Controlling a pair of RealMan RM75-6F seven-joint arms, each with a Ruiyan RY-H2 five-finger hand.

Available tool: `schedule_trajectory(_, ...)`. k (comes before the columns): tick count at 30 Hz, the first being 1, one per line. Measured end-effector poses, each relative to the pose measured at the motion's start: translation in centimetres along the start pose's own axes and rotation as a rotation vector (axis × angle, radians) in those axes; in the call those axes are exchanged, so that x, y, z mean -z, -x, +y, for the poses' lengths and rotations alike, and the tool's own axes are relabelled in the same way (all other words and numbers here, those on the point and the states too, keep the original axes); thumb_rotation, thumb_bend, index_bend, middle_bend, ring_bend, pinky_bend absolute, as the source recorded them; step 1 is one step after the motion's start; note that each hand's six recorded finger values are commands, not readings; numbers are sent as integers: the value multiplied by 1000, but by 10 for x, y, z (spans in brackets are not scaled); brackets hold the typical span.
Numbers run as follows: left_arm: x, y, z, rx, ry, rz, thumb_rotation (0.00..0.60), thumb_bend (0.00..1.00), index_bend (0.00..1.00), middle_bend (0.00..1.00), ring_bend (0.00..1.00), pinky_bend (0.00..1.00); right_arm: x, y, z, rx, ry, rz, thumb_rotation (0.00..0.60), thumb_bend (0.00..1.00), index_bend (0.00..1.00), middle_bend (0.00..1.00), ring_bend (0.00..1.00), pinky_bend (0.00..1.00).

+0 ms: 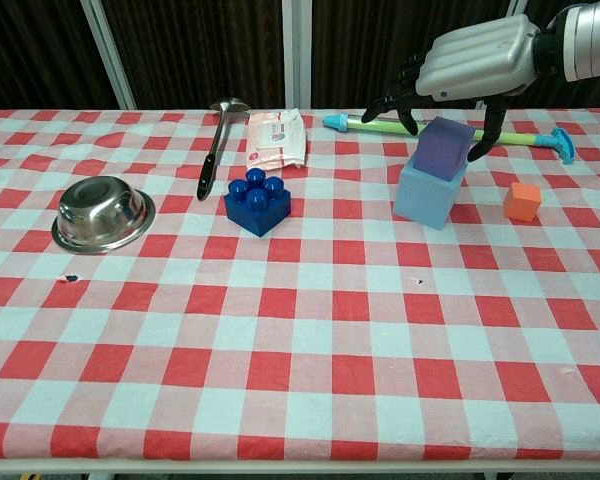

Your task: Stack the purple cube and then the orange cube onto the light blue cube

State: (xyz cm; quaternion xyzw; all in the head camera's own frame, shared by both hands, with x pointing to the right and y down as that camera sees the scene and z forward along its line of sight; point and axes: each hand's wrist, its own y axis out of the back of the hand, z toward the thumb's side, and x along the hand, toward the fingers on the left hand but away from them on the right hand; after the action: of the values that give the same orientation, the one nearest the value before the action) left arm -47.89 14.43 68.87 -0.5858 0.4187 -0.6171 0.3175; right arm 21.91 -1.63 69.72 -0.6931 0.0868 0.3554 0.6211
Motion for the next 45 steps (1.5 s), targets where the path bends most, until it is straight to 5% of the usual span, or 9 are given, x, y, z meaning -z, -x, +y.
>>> schedule_trajectory(11, -3, 0, 2, -7, 7, -11, 600, 58, 288, 262, 217, 310, 11, -10, 22, 97, 14, -41, 600, 0, 0, 254, 52, 122)
schedule_trajectory(18, -8, 2, 6, -15, 22, -28, 600, 57, 291, 262, 217, 309, 21, -38, 38, 200, 122, -154, 600, 0, 0, 262, 47, 101)
schedule_trajectory(25, -17, 5, 8, -16, 41, -58, 600, 58, 296, 262, 217, 310, 14, -78, 40, 208, 256, -307, 600, 1, 0, 302, 63, 54)
schedule_trajectory(32, -24, 9, 16, -29, 73, -91, 600, 58, 297, 262, 218, 309, 21, -116, 8, 105, 362, -638, 600, 19, 19, 323, 95, 39)
schedule_trajectory(37, -29, 12, 19, -29, 96, -111, 600, 57, 297, 262, 217, 309, 11, -140, -39, -86, 449, -888, 600, 21, 29, 331, 95, 39)
schedule_trajectory(42, -32, 13, 21, -28, 110, -123, 600, 58, 298, 262, 217, 309, -32, -134, -85, -271, 517, -977, 600, 25, 54, 369, 129, 40)
schedule_trajectory(45, -32, 13, 22, -27, 116, -123, 600, 58, 298, 262, 217, 310, -51, -119, -96, -280, 570, -978, 600, 38, 62, 380, 134, 40)
